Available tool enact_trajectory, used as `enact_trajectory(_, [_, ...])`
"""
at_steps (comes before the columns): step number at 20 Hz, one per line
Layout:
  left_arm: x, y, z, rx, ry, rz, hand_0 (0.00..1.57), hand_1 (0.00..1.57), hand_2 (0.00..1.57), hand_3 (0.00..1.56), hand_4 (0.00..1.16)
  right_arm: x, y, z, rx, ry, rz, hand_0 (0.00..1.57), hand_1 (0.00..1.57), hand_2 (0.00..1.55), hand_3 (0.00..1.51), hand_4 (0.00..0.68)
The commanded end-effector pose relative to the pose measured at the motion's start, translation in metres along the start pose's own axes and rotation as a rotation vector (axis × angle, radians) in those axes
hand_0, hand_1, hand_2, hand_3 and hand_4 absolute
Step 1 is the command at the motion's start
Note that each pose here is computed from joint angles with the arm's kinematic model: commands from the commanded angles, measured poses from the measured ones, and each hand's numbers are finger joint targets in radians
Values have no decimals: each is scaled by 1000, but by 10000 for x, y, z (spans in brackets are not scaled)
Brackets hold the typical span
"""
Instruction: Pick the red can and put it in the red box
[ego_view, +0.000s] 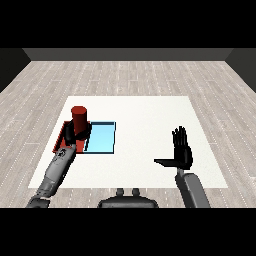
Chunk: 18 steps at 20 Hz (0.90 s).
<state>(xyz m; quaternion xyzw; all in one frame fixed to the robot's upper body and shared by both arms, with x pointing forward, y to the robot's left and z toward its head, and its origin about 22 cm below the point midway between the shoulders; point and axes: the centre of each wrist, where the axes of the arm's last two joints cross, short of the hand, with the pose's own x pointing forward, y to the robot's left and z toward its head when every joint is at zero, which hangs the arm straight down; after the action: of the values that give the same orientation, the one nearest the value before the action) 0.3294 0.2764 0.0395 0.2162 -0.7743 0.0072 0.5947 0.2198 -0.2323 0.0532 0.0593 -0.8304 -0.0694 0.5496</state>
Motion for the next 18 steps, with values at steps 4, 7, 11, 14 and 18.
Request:
enact_trajectory(4, [-590, 772, -119, 39, 256, -288, 1571, 1571, 1559, 1493, 1059, -61, -115, -84, -21, 16, 21, 0, 0, 0, 0, 0])
enact_trajectory(7, [-791, 809, -184, 57, 383, -394, 1571, 1571, 1550, 1466, 1049, -131, -106, 44, -25, 37, 24, 0, 0, 0, 0, 0])
enact_trajectory(11, [-967, 959, -179, 53, 548, -521, 1232, 1232, 1150, 1068, 922, -306, -109, 36, -38, 42, 23, 0, 0, 0, 0, 0])
enact_trajectory(14, [-1192, 943, 20, 15, 647, -528, 632, 632, 598, 0, 771, -302, -161, -35, -30, 55, 45, 0, 0, 0, 0, 0])
enact_trajectory(18, [-1265, 765, 59, -19, 727, -561, 920, 920, 877, 0, 714, -424, -132, -188, -49, 30, 20, 0, 0, 0, 0, 0])
